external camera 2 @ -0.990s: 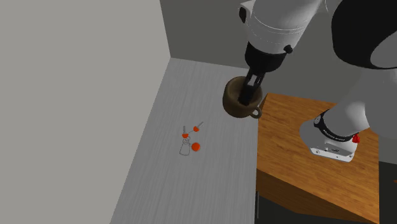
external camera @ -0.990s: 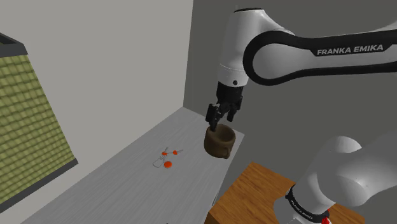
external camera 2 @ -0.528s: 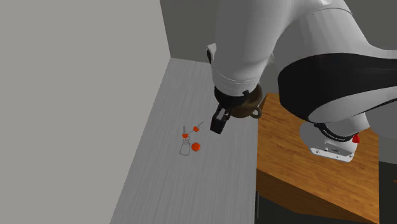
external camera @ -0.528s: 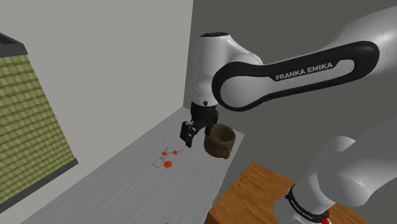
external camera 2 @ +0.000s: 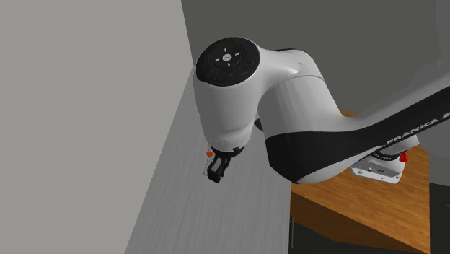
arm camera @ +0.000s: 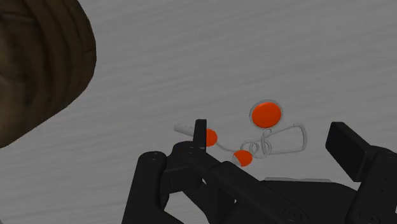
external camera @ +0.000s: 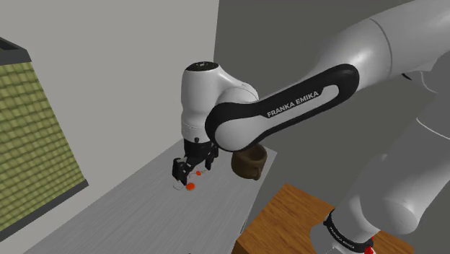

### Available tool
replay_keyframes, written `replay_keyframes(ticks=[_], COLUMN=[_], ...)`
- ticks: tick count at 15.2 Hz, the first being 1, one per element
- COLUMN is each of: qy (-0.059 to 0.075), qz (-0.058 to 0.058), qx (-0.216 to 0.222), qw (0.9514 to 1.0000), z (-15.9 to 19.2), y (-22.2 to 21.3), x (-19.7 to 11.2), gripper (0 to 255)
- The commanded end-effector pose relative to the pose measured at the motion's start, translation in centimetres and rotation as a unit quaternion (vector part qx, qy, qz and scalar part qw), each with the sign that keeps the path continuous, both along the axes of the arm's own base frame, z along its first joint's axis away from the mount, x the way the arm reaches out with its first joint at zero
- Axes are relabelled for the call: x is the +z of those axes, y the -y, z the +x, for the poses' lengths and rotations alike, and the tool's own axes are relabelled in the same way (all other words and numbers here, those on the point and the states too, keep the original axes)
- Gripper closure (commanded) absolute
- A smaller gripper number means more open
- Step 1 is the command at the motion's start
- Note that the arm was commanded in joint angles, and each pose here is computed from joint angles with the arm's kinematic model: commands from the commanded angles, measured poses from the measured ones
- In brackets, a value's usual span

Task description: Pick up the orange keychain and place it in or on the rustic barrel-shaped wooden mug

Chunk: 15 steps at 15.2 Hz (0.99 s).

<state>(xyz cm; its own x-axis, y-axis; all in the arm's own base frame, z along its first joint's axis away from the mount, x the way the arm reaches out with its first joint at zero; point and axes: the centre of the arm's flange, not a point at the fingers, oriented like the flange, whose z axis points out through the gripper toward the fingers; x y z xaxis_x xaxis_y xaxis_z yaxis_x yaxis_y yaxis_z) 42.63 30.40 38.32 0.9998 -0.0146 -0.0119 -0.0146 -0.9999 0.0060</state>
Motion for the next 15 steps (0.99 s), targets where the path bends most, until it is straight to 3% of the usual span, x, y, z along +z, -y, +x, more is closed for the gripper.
replay_keyframes(ticks=[1,8,15], qy=[0.001,0.001,0.001], qz=[0.001,0.001,0.001], qx=[0.001,0.001,0.001], qw=[1.0000,1.0000,1.0000], z=[0.4,0.3,0.3], y=[-1.3,-1.3,-1.3], x=[-1.1,-5.1,-5.1], gripper=[0,0,0])
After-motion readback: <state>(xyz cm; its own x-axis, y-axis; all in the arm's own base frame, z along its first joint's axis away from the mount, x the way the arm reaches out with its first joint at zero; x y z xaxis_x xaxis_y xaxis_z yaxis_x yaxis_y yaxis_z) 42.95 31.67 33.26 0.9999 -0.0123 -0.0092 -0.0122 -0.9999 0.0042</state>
